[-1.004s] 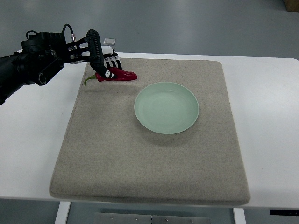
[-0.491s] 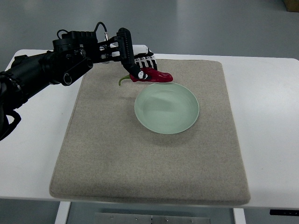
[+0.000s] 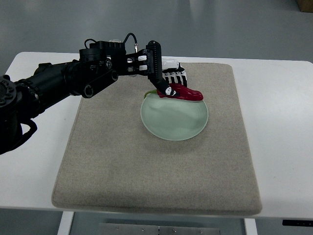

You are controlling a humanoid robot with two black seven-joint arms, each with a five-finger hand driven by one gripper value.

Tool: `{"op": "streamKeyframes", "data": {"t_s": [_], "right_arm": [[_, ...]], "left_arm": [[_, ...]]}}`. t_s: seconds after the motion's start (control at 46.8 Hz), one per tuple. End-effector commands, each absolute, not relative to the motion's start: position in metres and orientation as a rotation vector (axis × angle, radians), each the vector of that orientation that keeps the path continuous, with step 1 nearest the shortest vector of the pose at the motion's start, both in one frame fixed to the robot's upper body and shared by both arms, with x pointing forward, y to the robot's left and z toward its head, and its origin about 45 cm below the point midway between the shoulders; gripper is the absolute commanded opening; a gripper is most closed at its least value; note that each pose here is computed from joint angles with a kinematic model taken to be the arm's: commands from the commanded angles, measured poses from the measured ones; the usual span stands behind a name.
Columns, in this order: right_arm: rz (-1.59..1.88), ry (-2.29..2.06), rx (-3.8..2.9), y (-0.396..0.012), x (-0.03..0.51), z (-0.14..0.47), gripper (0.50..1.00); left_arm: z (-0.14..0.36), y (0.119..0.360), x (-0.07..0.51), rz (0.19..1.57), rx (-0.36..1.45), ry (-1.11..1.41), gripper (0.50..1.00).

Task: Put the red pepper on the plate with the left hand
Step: 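Lift the pepper and carry it with the left hand over the plate, then lower the pepper onto the plate and open the left hand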

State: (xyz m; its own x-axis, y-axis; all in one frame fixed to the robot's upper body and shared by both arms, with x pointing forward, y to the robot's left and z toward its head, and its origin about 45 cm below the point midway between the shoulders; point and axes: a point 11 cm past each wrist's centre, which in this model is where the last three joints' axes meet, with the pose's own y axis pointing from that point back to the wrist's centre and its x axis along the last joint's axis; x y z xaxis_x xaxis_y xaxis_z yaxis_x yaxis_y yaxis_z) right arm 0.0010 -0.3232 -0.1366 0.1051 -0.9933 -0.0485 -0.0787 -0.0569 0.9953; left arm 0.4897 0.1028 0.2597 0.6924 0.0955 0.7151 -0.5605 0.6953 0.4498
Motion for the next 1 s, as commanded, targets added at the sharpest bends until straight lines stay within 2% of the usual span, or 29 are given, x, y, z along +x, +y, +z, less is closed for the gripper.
{"op": "streamKeyframes", "data": {"t_s": [0.0,0.15,0.214,0.256,0.32,0.384,0.427,0.491,0.555,0.876,0.94,0.983], "right_arm": [[-1.131,-1.167,1.356,-0.3232,0.0014,-0.1366,0.932],[-1.13,-1.167,1.354,-0.3237,0.0013,-0.1365,0.932],[-1.131,-1.167,1.356,-0.3232,0.0014,-0.1366,0.932],[-1.132,-1.166,1.354,-0.3232,0.0005,-0.1366,0.932],[-1.131,-1.167,1.356,-0.3232,0.0014,-0.1366,0.932],[-1.13,-1.165,1.356,-0.3232,0.0013,-0.1366,0.932],[-1.131,-1.167,1.356,-0.3232,0.0014,-0.1366,0.932],[-1.13,-1.165,1.356,-0.3232,0.0013,-0.1366,0.932],[-1.13,-1.165,1.356,-0.3232,0.0013,-0.1366,0.932],[-1.131,-1.167,1.356,-0.3232,0.0014,-0.1366,0.932],[-1.132,-1.166,1.354,-0.3232,0.0005,-0.1366,0.932],[-1.131,-1.167,1.356,-0.3232,0.0014,-0.1366,0.932]], "left_arm": [[0.2584,0.0986,0.4867,0.388,0.71,-0.719,0.5],[0.2557,0.0928,0.4817,0.364,0.703,-0.716,0.5],[0.2542,0.0902,0.4793,0.353,0.698,-0.715,0.516],[0.2541,0.0894,0.4787,0.351,0.697,-0.714,0.561],[0.2541,0.0894,0.4787,0.351,0.696,-0.713,0.677],[0.2527,0.0898,0.4782,0.351,0.697,-0.71,0.771],[0.2517,0.0901,0.478,0.351,0.699,-0.709,0.805],[0.2503,0.0905,0.4776,0.351,0.699,-0.705,0.821],[0.2506,0.0904,0.4777,0.354,0.695,-0.701,0.876],[0.2542,0.0906,0.4793,0.361,0.691,-0.703,0.889],[0.255,0.0925,0.4807,0.369,0.691,-0.703,0.923],[0.256,0.0952,0.4827,0.38,0.695,-0.705,0.924]]}}
